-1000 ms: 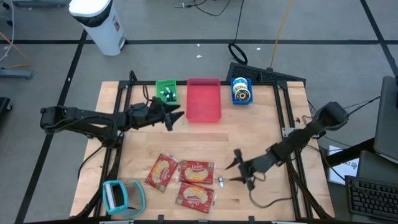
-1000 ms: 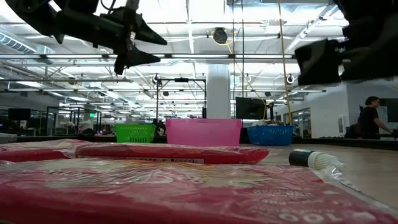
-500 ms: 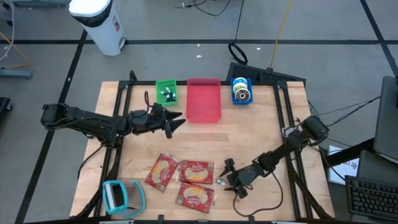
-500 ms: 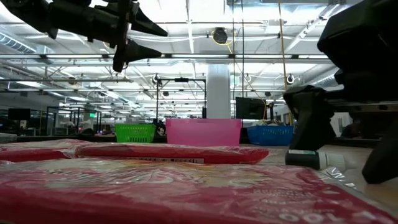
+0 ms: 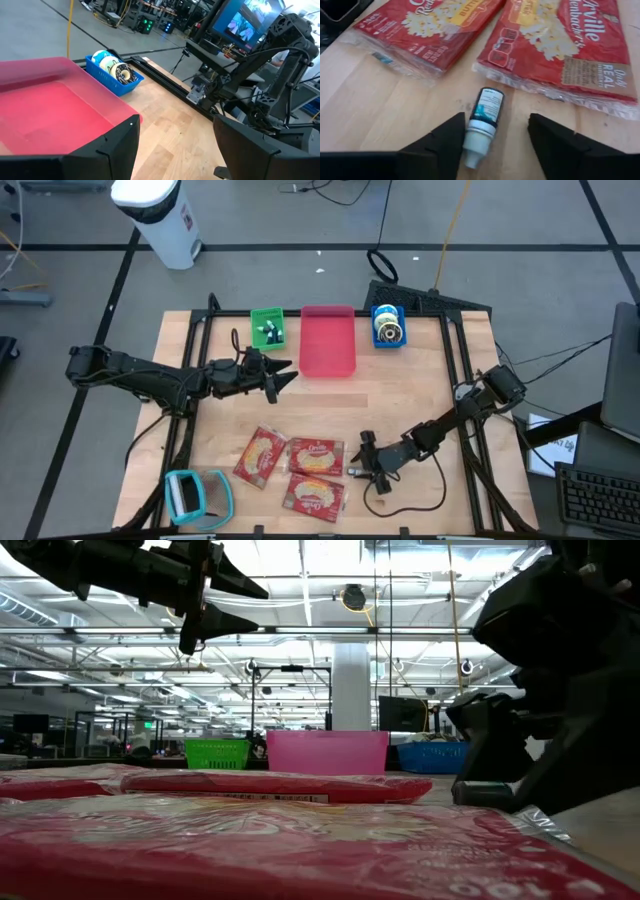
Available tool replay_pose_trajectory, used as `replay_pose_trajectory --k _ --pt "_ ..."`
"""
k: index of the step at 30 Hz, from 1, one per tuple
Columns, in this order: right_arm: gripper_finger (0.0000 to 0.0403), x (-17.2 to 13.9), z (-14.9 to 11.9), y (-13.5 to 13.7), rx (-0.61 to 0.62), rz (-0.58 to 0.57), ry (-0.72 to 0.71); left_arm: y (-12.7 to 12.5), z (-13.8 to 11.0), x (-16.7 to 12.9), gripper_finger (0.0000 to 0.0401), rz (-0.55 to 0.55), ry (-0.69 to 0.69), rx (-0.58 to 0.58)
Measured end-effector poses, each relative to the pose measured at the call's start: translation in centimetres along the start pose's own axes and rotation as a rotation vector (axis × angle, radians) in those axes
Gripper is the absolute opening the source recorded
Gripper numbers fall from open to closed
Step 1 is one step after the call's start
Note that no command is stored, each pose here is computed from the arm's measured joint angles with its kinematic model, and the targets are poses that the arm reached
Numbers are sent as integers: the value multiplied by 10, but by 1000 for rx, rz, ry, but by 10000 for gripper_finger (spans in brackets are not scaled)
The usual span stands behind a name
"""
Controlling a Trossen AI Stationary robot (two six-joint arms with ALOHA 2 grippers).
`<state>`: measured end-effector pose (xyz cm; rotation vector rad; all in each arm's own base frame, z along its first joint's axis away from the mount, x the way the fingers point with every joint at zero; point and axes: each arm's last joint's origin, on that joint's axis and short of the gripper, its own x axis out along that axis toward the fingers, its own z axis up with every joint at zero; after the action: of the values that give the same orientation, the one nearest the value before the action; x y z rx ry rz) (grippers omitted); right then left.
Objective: Pick & Place Food Item
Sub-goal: Put the brown food coloring bottle into the green bin
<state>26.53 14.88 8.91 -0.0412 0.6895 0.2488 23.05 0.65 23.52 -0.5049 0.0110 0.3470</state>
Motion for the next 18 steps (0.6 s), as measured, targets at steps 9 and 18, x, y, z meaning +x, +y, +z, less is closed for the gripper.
replay_pose_trajectory --k 9,18 --pt "91 -1 0 -1 -55 -5 6 0 0 0 255 0 -1 -4" --pt "64 -31 19 -17 -162 -162 27 1 -4 4 255 7 13 -59"
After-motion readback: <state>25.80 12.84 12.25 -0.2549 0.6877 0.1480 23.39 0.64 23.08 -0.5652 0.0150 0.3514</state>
